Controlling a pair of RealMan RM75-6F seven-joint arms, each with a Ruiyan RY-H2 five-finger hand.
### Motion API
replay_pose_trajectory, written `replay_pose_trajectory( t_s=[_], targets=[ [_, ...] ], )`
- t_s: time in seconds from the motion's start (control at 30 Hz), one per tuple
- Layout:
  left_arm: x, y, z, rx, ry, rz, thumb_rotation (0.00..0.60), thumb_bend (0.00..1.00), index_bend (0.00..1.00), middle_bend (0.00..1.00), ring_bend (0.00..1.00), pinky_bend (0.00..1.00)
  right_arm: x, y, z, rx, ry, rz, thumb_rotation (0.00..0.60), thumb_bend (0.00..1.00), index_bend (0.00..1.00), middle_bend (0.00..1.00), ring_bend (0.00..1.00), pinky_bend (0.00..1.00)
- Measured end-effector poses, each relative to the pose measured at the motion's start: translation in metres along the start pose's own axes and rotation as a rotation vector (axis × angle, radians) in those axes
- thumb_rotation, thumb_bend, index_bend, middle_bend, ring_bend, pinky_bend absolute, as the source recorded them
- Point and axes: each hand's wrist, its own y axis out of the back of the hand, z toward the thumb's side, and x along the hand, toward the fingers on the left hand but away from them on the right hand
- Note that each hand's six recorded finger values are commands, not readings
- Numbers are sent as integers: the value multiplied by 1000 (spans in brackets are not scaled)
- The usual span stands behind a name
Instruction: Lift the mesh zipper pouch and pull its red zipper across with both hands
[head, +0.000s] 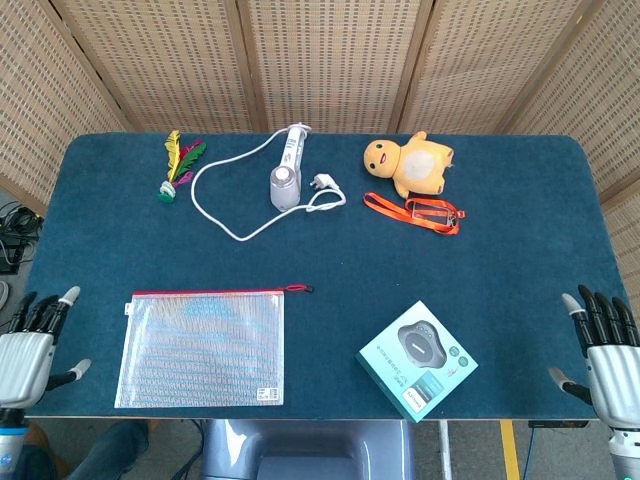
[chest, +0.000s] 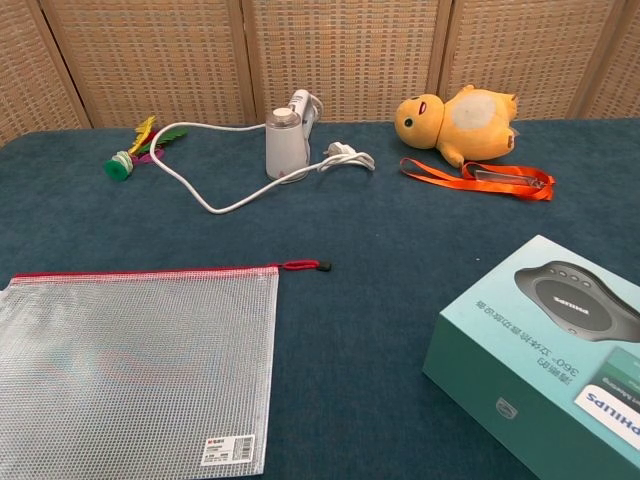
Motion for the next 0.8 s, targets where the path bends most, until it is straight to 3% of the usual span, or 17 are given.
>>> replay_pose_trajectory(
  t_s=[0.1,0.2,0.43,0.7,0.8],
  targets=[
    [23,-5,17,-20,-46,-25,600,0,79,937,879,905,-1,0,-2,3,-9,1,600,0,0,0,0,0],
    [53,-11,38,-24,-92,-76,600,0,151,984,929,990,-4,-1,-5,8,-22,4,600,0,0,0,0,0],
    [122,-32,104,-40,-183,-251,600,0,200,989,935,1000,-10,-10,-14,30,-56,25,600,0,0,0,0,0],
    [178,-54,192,-53,-236,-378,600,5,281,989,936,1000,-14,-13,-22,50,-87,25,600,0,0,0,0,0],
    [195,-67,228,-52,-252,-415,600,60,331,989,936,1000,-14,-13,-24,56,-94,22,600,0,0,0,0,0]
  ],
)
